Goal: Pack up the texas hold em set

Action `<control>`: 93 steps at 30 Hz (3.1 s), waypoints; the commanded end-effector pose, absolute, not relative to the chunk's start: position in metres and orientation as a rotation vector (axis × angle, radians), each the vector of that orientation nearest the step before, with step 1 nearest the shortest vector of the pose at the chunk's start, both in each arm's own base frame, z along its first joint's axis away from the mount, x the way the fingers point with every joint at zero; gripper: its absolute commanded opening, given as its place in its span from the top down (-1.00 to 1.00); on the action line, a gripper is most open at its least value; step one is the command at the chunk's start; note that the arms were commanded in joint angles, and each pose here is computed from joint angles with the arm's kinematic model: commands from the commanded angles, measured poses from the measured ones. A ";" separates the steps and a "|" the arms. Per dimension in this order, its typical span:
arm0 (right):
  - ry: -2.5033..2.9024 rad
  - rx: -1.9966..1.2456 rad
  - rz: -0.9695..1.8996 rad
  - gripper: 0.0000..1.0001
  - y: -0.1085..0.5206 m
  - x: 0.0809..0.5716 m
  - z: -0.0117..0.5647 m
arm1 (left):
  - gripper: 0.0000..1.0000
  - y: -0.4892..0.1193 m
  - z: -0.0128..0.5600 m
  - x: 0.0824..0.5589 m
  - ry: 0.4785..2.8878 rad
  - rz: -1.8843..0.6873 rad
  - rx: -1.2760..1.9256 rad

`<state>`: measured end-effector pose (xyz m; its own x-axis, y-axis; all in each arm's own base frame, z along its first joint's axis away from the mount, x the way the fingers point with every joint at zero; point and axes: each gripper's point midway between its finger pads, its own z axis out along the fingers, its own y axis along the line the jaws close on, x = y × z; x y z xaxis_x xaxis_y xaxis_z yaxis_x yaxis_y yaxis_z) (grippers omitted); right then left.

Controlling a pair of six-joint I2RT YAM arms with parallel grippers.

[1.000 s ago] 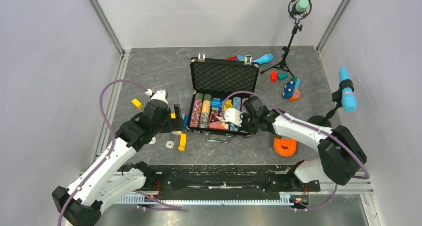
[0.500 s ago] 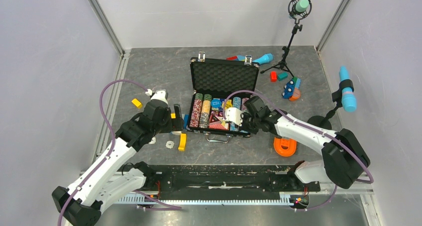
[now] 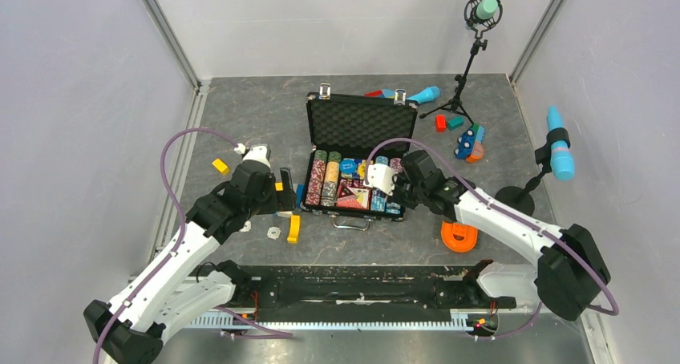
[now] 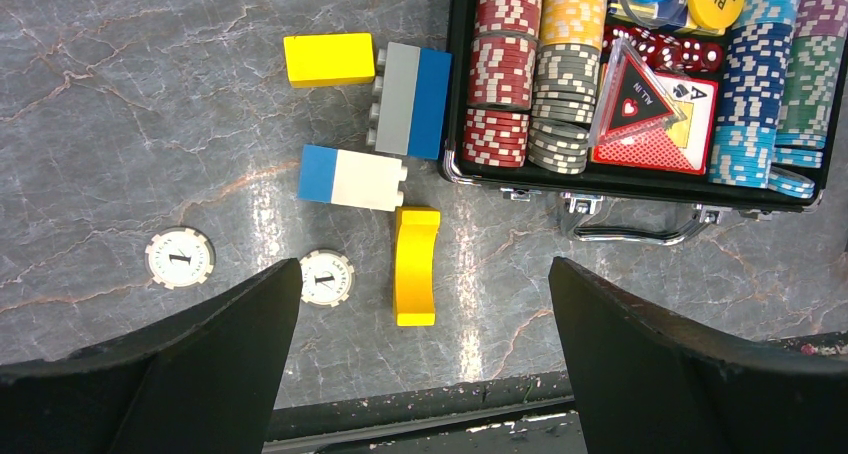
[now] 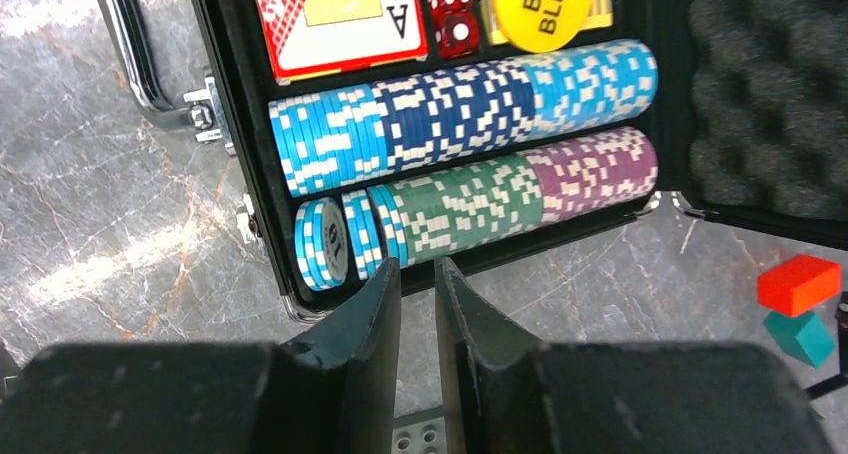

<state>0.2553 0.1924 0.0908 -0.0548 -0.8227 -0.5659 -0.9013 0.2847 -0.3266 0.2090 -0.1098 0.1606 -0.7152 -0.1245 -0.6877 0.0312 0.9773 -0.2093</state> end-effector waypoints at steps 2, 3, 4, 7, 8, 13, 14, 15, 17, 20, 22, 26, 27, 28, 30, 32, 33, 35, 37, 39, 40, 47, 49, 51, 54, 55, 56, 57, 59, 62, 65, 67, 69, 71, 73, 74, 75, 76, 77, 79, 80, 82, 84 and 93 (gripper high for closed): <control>1.791 -1.395 0.151 0.56 0.203 0.271 0.133 | -0.99 -0.104 0.168 0.215 2.311 -0.236 -0.068; 1.783 -1.368 0.155 0.54 0.203 0.271 0.136 | -0.99 -0.104 0.168 0.215 2.309 -0.237 -0.068; 1.777 -1.337 0.161 0.53 0.204 0.272 0.140 | -0.99 -0.104 0.169 0.214 2.304 -0.240 -0.072; 1.769 -1.207 0.169 0.49 0.202 0.275 0.152 | -0.99 -0.103 0.171 0.213 2.298 -0.244 -0.085; 1.765 -1.162 0.168 0.48 0.201 0.276 0.156 | -0.99 -0.101 0.170 0.213 2.303 -0.237 -0.107; 1.779 -0.971 0.222 0.40 0.198 0.274 0.165 | -0.99 -0.075 0.153 0.204 2.351 -0.092 -0.353; 1.785 -0.933 0.233 0.39 0.197 0.274 0.166 | -0.99 -0.070 0.148 0.200 2.362 -0.061 -0.401; 1.806 -0.872 0.224 0.39 0.192 0.276 0.166 | -0.99 -0.068 0.143 0.196 2.375 -0.047 -0.449; 1.816 -0.811 0.240 0.36 0.189 0.274 0.167 | -0.99 -0.065 0.133 0.191 2.387 -0.039 -0.533; 1.813 -0.759 0.292 0.30 0.190 0.267 0.167 | -0.93 -0.068 0.119 0.185 2.394 -0.079 -0.617; 1.814 -0.725 0.316 0.26 0.189 0.264 0.167 | -0.88 -0.072 0.106 0.181 2.411 -0.109 -0.646; 1.823 -0.678 0.339 0.19 0.184 0.258 0.163 | -0.80 -0.077 0.082 0.177 2.447 -0.130 -0.675; 1.825 -0.673 0.340 0.19 0.183 0.256 0.160 | -0.77 -0.078 0.077 0.177 2.451 -0.132 -0.674; 1.822 -0.673 0.344 0.18 0.182 0.254 0.159 | -0.75 -0.078 0.074 0.177 2.450 -0.134 -0.678; 1.821 -0.678 0.345 0.17 0.180 0.251 0.155 | -0.71 -0.079 0.068 0.177 2.454 -0.132 -0.678; 1.820 -0.687 0.346 0.17 0.179 0.248 0.152 | -0.69 -0.078 0.064 0.177 2.454 -0.125 -0.680; 1.823 -0.688 0.347 0.17 0.178 0.247 0.149 | -0.67 -0.078 0.062 0.178 2.457 -0.119 -0.680; 1.823 -0.696 0.347 0.17 0.177 0.245 0.146 | -0.66 -0.080 0.058 0.179 2.463 -0.117 -0.677; 1.824 -0.703 0.341 0.17 0.176 0.244 0.143 | -0.63 -0.082 0.055 0.181 2.477 -0.111 -0.670; 1.826 -0.705 0.335 0.17 0.175 0.243 0.141 | -0.62 -0.082 0.049 0.181 2.502 -0.081 -0.661; 1.828 -0.707 0.334 0.17 0.174 0.243 0.140 | -0.62 -0.081 0.047 0.180 2.514 -0.064 -0.658; 1.832 -0.712 0.328 0.17 0.173 0.242 0.136 | -0.60 -0.073 0.030 0.176 2.556 0.051 -0.684; 1.831 -0.716 0.328 0.17 0.173 0.242 0.136 | -0.58 -0.073 0.028 0.177 2.553 0.050 -0.686; 1.832 -0.716 0.328 0.17 0.173 0.242 0.136 | -0.52 -0.074 0.025 0.178 2.547 0.040 -0.691; 1.831 -0.718 0.332 0.17 0.174 0.242 0.136 | -0.44 -0.074 0.021 0.178 2.552 0.047 -0.691; 1.830 -0.719 0.335 0.17 0.175 0.242 0.137 | -0.42 -0.074 0.019 0.177 2.556 0.052 -0.689; 1.828 -0.721 0.335 0.17 0.175 0.242 0.137 | -0.41 -0.073 0.017 0.177 2.560 0.058 -0.687; 1.826 -0.723 0.337 0.17 0.175 0.242 0.138 | -0.41 -0.073 0.016 0.176 2.563 0.061 -0.687; 1.823 -0.722 0.337 0.17 0.175 0.242 0.139 | -0.39 -0.072 0.013 0.175 2.572 0.074 -0.683; 1.820 -0.725 0.340 0.17 0.176 0.242 0.140 | -0.37 -0.072 0.012 0.177 2.573 0.090 -0.675; 1.820 -0.728 0.338 0.17 0.176 0.242 0.141 | -0.35 -0.070 0.012 0.179 2.580 0.127 -0.661; 1.817 -0.729 0.338 0.17 0.176 0.242 0.142 | -0.30 -0.069 0.011 0.179 2.590 0.149 -0.651; 1.819 -0.732 0.336 0.17 0.176 0.242 0.142 | -0.22 -0.069 0.009 0.180 2.594 0.160 -0.650; 1.816 -0.734 0.336 0.17 0.176 0.242 0.143 | -0.17 -0.069 0.009 0.181 2.592 0.158 -0.648; 1.817 -0.734 0.336 0.17 0.176 0.242 0.143 | -0.07 -0.070 0.008 0.181 2.588 0.152 -0.649; 1.816 -0.736 0.338 0.17 0.176 0.242 0.143 | -0.04 -0.069 0.008 0.181 2.587 0.152 -0.649; 1.817 -0.737 0.338 0.17 0.176 0.242 0.143 | -0.01 -0.069 0.008 0.181 2.586 0.152 -0.649; 1.815 -0.736 0.339 0.17 0.177 0.242 0.143 | -0.01 -0.069 0.008 0.181 2.584 0.150 -0.649; 1.817 -0.739 0.340 0.17 0.177 0.242 0.143 | -0.01 -0.069 0.008 0.181 2.584 0.149 -0.650; 1.818 -0.739 0.346 0.17 0.178 0.241 0.143 | -0.01 -0.069 0.008 0.181 2.581 0.145 -0.650; 1.818 -0.737 0.347 0.17 0.178 0.241 0.143 | -0.01 -0.069 0.008 0.181 2.579 0.140 -0.650; 1.816 -0.736 0.351 0.17 0.178 0.241 0.144 | 0.02 -0.070 0.008 0.181 2.577 0.133 -0.649; 1.815 -0.736 0.351 0.17 0.178 0.241 0.144 | 0.06 -0.071 0.009 0.182 2.576 0.121 -0.648; 1.815 -0.705 0.359 0.15 0.177 0.241 0.146 | 0.07 -0.076 0.044 0.188 2.526 0.035 -0.635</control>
